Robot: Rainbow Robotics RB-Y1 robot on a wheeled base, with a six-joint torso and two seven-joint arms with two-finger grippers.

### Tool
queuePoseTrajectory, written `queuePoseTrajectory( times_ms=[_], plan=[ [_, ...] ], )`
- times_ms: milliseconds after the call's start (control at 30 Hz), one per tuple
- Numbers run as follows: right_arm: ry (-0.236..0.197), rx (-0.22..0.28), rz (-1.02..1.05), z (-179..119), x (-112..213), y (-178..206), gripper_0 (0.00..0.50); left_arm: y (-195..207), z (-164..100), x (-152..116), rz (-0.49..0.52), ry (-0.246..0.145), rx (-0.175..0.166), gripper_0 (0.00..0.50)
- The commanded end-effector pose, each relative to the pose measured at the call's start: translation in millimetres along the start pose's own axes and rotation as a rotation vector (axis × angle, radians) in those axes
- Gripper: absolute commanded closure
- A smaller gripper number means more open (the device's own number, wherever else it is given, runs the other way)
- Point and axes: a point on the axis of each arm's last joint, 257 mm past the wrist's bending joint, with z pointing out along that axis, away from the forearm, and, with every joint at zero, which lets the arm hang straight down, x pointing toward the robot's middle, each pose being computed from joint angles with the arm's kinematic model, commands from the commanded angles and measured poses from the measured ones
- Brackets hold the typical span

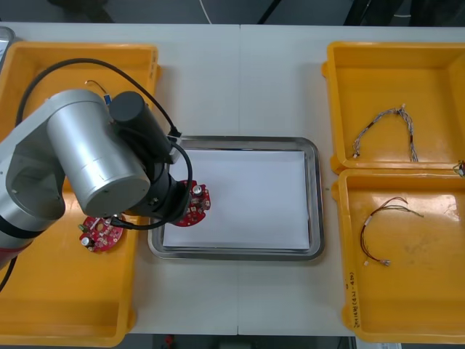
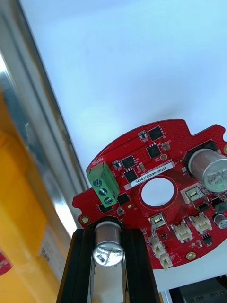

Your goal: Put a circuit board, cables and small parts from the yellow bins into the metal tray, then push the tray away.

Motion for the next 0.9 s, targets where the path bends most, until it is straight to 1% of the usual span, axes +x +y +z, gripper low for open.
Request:
queuePoseTrajectory(
  times_ms=[33,133,167,233,267,333,433,533,667,833,900],
  plan=[
    [0.017,-0.009,-0.131,-10.1,-13.2,-0.6,0.5,-23.0,6.6,-9.7,-0.068,-0.037,0.003,0.496],
    [0.03,-0.034,-0.148,-12.8,-14.7,2.5,0.5,-25.2,14.4,-5.1,-0.066,-0.026,-0.004,0.496],
    [0.03,-0.034,-0.152,-13.6,-15.5,2.4,0.5,-26.0,15.7,-4.0,-0.063,-0.024,-0.005,0.497],
    [0.035,-0.042,-0.162,-13.4,-15.3,4.5,0.5,-26.2,21.3,-1.6,-0.061,-0.025,-0.017,0.498],
    [0.035,-0.046,-0.166,-13.1,-15.5,6.5,0.5,-26.9,22.0,-2.0,-0.061,-0.029,-0.017,0.498],
    [0.033,-0.055,-0.188,-11.9,-18.5,11.7,0.5,-26.1,26.6,0.9,-0.062,-0.025,-0.029,0.498],
    [0.02,-0.067,-0.22,-12.5,-26.4,20.1,0.5,-27.9,30.9,1.6,-0.069,-0.025,-0.025,0.498],
    [0.002,-0.066,-0.242,-15.2,-33.0,24.8,0.5,-27.7,35.1,1.7,-0.076,-0.027,-0.028,0.499],
    [0.005,-0.053,-0.258,-11.9,-33.6,26.2,0.5,-27.3,41.2,1.6,-0.074,-0.035,-0.038,0.496],
    [-0.002,-0.021,-0.299,-8.8,-36.0,27.3,0.5,-26.1,45.3,5.8,-0.08,-0.022,-0.041,0.496],
    [0.002,-0.019,-0.306,-7.3,-35.4,28.2,0.5,-26.1,46.9,7.0,-0.078,-0.024,-0.042,0.497]
  ],
)
